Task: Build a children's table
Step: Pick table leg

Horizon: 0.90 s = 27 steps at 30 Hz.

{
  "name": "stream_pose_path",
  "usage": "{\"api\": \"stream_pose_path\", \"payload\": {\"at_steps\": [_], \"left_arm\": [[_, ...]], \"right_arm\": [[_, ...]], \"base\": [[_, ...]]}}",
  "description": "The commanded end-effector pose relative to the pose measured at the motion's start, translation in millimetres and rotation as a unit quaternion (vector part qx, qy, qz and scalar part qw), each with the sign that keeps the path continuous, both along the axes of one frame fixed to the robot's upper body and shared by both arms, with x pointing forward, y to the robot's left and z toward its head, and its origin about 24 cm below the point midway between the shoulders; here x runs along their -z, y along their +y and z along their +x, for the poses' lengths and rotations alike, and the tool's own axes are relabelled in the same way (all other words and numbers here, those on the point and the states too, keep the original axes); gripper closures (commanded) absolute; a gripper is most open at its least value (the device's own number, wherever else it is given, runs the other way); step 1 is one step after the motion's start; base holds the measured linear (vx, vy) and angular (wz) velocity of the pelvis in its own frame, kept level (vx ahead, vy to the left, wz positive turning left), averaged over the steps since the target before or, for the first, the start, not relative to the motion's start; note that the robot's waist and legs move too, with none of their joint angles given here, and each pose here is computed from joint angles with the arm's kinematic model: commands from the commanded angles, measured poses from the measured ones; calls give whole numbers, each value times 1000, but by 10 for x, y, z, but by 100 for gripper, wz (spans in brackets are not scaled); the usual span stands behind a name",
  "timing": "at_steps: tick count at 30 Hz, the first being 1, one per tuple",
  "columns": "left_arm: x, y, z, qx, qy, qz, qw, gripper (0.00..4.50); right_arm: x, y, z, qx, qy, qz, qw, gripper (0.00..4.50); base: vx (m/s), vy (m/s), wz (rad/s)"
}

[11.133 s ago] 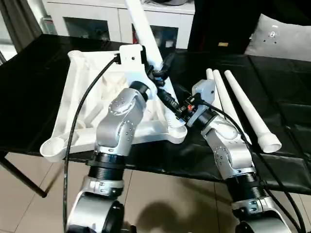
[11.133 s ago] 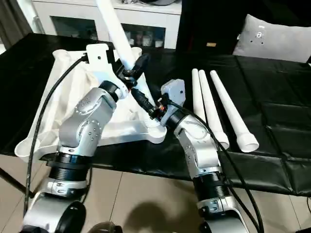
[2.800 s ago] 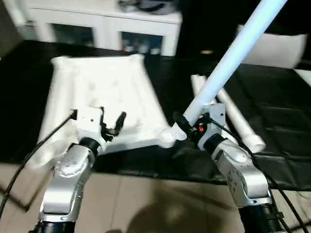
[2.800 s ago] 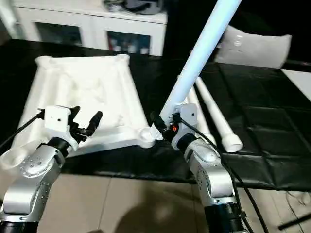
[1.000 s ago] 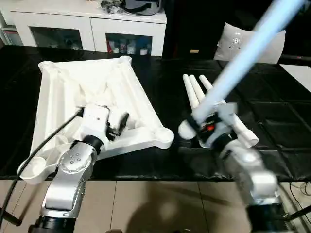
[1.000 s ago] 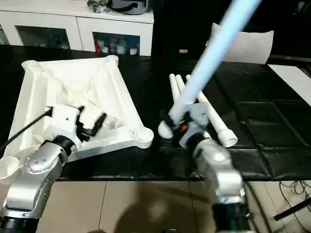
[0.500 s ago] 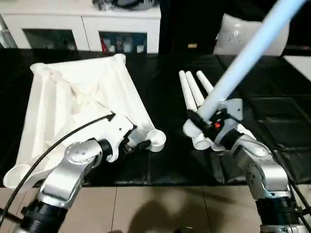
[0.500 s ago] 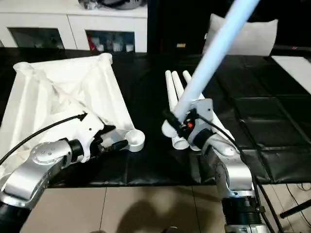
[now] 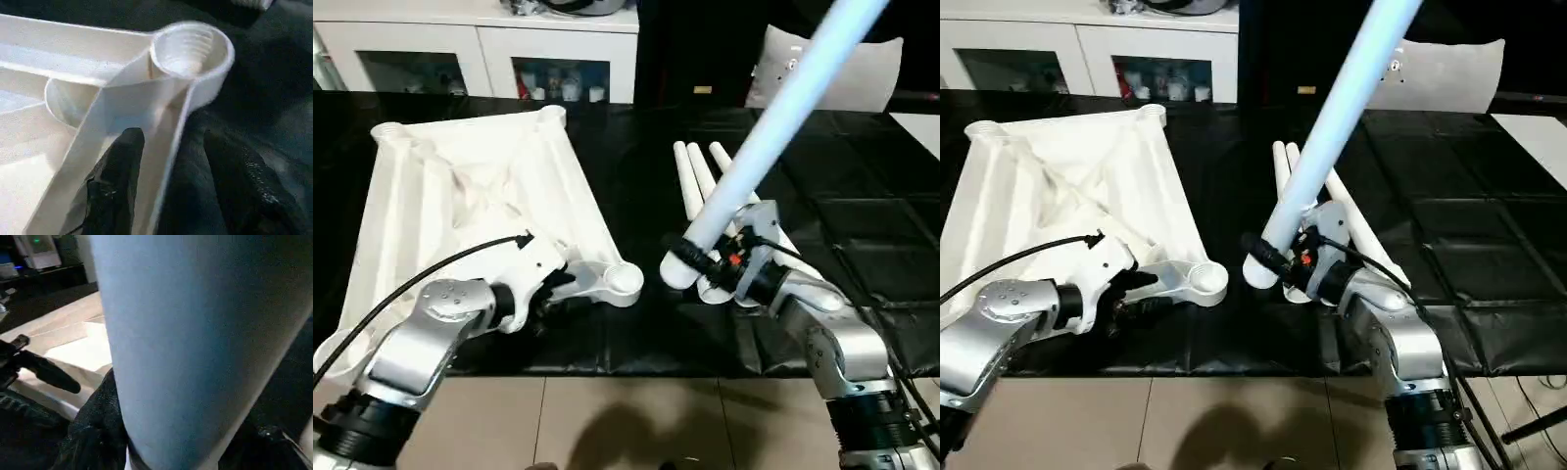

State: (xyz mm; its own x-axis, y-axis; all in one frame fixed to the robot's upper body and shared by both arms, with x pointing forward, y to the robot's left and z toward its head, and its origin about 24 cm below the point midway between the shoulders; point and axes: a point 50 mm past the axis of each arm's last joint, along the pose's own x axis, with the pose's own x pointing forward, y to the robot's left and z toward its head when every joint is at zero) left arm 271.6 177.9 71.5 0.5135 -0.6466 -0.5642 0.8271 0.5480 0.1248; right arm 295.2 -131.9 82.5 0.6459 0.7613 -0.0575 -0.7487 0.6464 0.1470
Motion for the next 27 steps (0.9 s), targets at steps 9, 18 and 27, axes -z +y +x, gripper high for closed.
{"api": "stream_pose_path", "payload": {"at_steps": [9,18,27], "left_arm": [[52,178,-1,25,0,47,999,323],[45,114,40,45,-22,32,998,387],[160,117,104,78,-18,78,994,449]], "right_arm": [[-52,48,6,-19,8,9,1000,259],[-45,79,-13,-21,2,7,1000,259],[-166,135,128,-25,-22,14,999,259]], "base": [[0,0,0],[0,0,0],[0,0,0]]}}
